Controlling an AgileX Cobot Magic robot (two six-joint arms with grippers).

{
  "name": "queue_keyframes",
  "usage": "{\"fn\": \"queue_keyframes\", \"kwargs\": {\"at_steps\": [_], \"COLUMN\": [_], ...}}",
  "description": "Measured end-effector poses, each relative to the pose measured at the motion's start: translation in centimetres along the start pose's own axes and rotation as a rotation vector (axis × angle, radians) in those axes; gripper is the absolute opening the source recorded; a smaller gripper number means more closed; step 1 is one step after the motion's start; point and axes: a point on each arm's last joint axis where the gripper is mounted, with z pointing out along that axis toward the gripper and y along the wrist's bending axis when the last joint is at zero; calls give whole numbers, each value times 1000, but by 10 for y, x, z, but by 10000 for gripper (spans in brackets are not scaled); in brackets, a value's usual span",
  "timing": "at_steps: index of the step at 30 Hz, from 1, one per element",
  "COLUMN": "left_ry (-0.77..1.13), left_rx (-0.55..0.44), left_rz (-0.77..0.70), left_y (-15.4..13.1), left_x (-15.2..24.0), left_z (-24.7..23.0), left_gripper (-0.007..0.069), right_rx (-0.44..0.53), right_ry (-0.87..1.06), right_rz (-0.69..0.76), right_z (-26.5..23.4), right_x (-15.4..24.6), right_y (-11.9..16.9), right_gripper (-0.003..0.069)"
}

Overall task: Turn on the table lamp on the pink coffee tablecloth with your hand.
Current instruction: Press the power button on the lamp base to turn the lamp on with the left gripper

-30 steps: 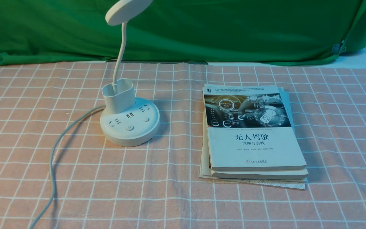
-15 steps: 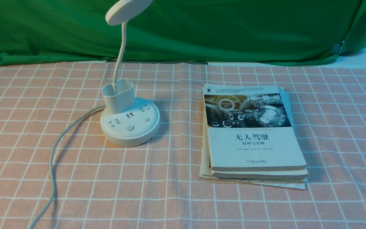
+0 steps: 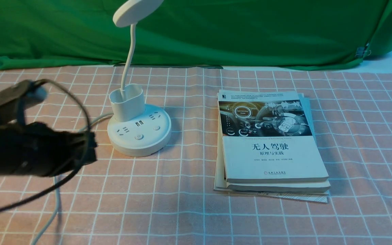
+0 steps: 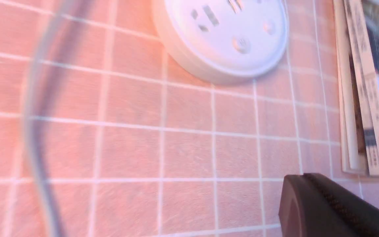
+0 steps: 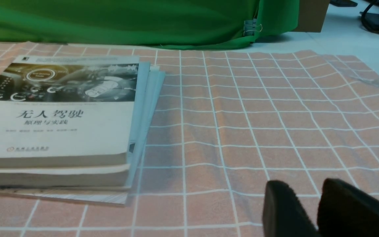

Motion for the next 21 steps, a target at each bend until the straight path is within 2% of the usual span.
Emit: {"fn": "queue_keyframes", "kwargs": {"at_steps": [4, 5, 6, 10, 16, 21], "left_ry": [180, 178, 217, 215, 182, 189], "left_rx": [-13, -7, -53, -143, -201, -211], "left_rz": [152, 151, 232, 330, 412, 423], "left_y": [-26, -29, -38, -56, -61, -58], "left_x": [-19, -20, -28, -49, -79, -87], "left_z": [35, 35, 48, 81, 137, 167], "left_gripper": [2, 2, 2, 2, 2, 2], "right_rx": [0, 0, 0, 0, 0, 0], "right_ry": [0, 0, 0, -1, -1, -1], "right_rz": [0, 0, 0, 0, 0, 0], "right_z": [0, 0, 0, 0, 0, 0], "right_x": [0, 0, 0, 0, 0, 0], "right_y": [0, 0, 0, 0, 0, 0], "right_gripper": [238, 238, 238, 238, 238, 238]}}
